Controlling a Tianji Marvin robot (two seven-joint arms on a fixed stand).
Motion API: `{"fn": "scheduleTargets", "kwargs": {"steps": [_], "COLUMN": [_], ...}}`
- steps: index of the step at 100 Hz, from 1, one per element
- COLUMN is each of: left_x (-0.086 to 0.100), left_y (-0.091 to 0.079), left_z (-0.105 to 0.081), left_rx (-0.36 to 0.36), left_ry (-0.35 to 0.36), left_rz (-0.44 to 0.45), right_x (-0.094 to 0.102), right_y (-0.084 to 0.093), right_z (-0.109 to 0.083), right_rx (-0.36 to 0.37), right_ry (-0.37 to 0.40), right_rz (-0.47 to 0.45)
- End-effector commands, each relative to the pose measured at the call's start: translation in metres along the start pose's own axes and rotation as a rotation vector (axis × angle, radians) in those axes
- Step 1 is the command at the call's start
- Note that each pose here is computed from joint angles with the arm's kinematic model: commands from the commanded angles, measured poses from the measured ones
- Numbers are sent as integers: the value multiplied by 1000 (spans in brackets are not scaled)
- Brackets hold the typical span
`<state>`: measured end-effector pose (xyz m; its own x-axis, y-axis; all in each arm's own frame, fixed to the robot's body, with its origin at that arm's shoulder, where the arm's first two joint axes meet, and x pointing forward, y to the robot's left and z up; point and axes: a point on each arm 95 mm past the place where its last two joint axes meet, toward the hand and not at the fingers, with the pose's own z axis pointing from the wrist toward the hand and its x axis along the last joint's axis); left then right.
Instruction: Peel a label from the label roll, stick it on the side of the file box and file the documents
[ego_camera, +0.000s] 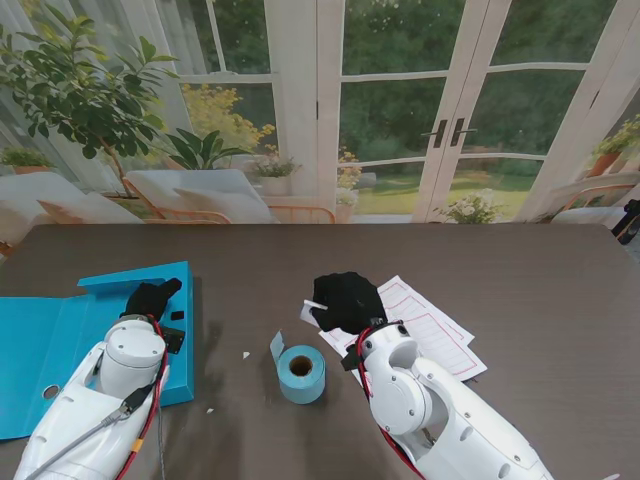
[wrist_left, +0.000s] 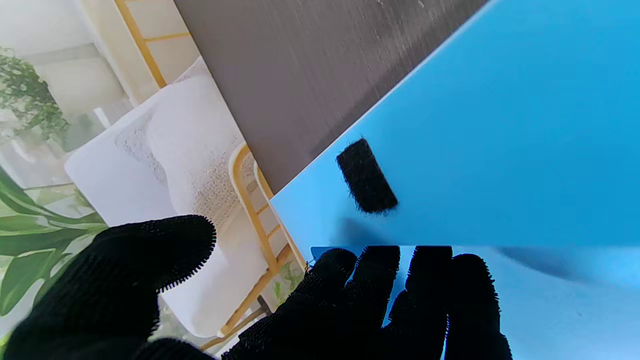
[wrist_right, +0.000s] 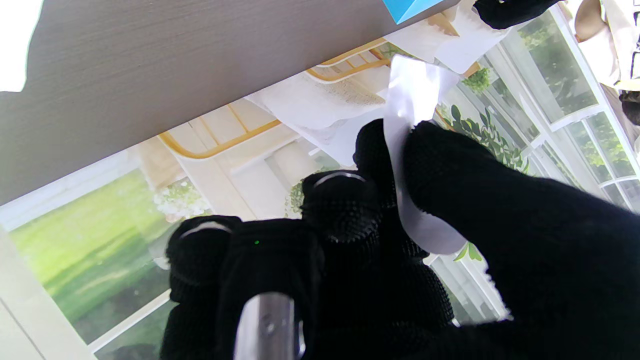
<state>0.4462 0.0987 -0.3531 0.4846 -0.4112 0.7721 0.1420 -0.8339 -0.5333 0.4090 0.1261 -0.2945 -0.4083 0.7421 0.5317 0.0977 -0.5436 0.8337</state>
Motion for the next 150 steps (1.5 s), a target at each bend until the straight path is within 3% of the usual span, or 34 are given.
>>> {"fn": "scheduleTargets", "kwargs": {"steps": [1, 36, 61, 102, 123, 135, 150], "left_x": [1, -3, 0, -2, 0, 1, 7], "left_y": [9, 22, 28, 40, 44, 44, 45], "left_z": [0, 6, 13, 19, 13, 1, -14], "left_rx": [-18, -28, -46, -50, -120, -208, -240], "left_ry": [-13, -82, -123, -171, -135, -100, -86], "left_rz": [6, 24, -29, -34, -83, -77, -140], "right_x": [0, -2, -2, -2, -3, -4, -3], "right_y": [-5, -5, -4, -4, -3, -2, -1], "right_z": [-2, -2, -2, -2, -3, -1, 1], "right_rx": [18, 17, 17, 16, 19, 17, 13], "right_ry": [-2, -1, 3, 1, -2, -7, -13], "right_rz": [11, 19, 24, 42, 42, 41, 41]}}
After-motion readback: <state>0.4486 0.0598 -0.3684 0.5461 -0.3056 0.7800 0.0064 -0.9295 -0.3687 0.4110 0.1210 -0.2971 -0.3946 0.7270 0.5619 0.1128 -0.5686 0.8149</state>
